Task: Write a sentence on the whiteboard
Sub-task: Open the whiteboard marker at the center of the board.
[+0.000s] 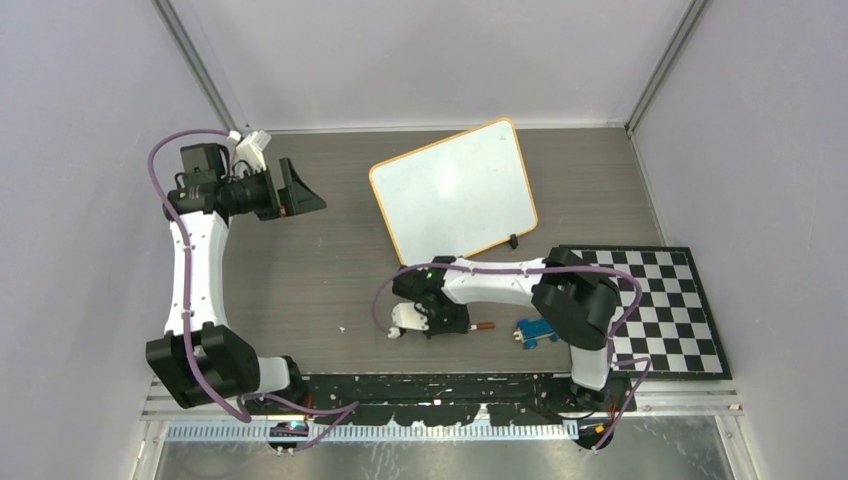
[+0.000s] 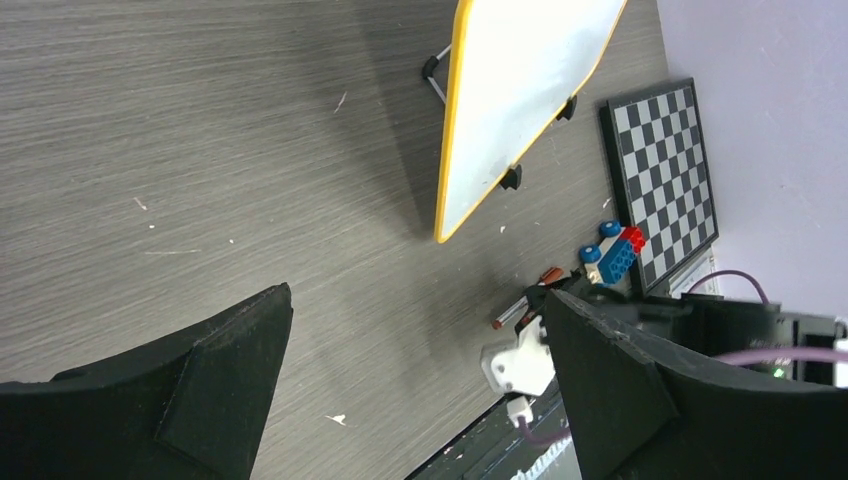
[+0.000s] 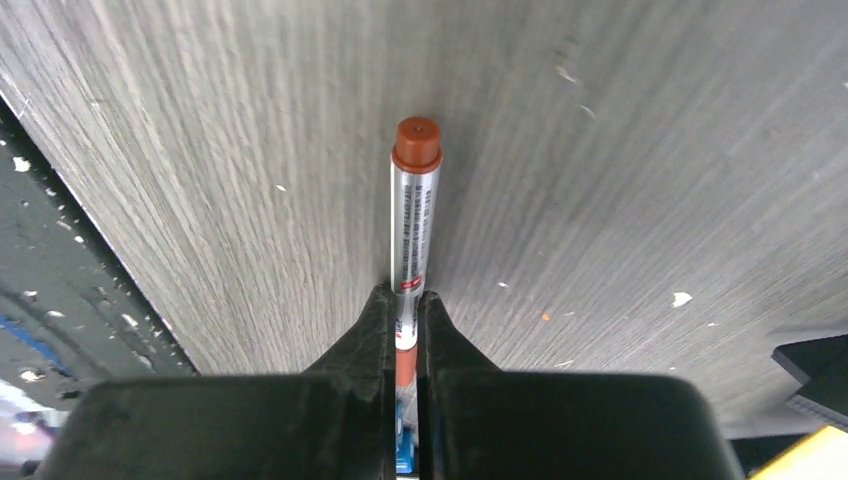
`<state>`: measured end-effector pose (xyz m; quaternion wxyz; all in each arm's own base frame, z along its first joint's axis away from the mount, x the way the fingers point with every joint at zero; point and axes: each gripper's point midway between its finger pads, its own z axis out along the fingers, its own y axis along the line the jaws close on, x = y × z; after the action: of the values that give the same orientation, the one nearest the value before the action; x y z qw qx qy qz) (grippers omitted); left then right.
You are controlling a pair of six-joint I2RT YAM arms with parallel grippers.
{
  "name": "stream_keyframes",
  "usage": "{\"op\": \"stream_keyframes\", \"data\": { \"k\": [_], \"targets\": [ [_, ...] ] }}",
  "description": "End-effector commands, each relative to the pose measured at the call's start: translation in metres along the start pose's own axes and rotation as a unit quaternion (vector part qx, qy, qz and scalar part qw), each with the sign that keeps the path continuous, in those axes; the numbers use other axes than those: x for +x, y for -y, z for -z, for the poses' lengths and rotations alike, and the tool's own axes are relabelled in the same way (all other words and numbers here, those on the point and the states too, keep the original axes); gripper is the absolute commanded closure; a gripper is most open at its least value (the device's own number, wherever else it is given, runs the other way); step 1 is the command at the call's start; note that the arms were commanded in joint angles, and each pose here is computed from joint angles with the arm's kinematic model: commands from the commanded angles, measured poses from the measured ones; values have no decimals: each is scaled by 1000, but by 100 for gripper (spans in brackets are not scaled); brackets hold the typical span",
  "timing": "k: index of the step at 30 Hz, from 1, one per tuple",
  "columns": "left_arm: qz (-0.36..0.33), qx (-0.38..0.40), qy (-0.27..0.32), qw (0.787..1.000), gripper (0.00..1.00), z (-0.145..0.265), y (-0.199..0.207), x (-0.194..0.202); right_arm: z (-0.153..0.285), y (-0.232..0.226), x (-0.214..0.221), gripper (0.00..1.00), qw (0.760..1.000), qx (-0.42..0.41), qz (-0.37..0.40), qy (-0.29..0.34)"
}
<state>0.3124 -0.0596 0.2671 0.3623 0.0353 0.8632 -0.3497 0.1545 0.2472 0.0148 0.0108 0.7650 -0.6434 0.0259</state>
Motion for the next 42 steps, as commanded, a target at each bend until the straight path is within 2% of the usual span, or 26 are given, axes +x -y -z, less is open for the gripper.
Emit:
{"op": "stream_keyframes", "data": {
  "k": [1,3,5,8,12,15,19,21,24,26,29,38,42],
  "targets": [
    [-33,11,12,999,0,5,12,-14,48,19,-21,100,990,-29,-77,114],
    [-44,17,15,999,0,7,19,-19,85,31,-30,100,973,-45,-128,185],
    [-57,26,20,998,0,9,29,-25,131,48,-36,100,946,-51,-177,266],
    [-78,41,25,996,0,11,50,-32,201,79,-40,100,890,-47,-247,381],
    [-106,78,28,991,0,4,87,-35,278,132,-21,100,791,-18,-351,501],
    [-144,112,25,983,0,-8,123,-29,330,169,-1,100,696,-7,-427,577],
    [-168,157,7,973,2,-34,160,-15,369,203,25,100,571,-40,-512,641],
    [-163,181,0,970,7,-45,173,-12,378,211,27,100,531,-68,-527,660],
    [-168,212,2,963,11,-58,198,-8,385,215,22,100,493,-103,-541,674],
    [-173,223,1,959,15,-67,212,-5,388,219,22,100,475,-114,-549,678],
    [-161,229,-12,960,21,-86,220,-2,391,219,18,100,465,-126,-550,682],
    [-144,263,-8,954,29,-98,243,-7,382,204,3,100,478,-146,-546,672],
    [-131,260,-9,957,38,-102,241,-8,377,198,-6,100,492,-155,-540,666]
  ]
}}
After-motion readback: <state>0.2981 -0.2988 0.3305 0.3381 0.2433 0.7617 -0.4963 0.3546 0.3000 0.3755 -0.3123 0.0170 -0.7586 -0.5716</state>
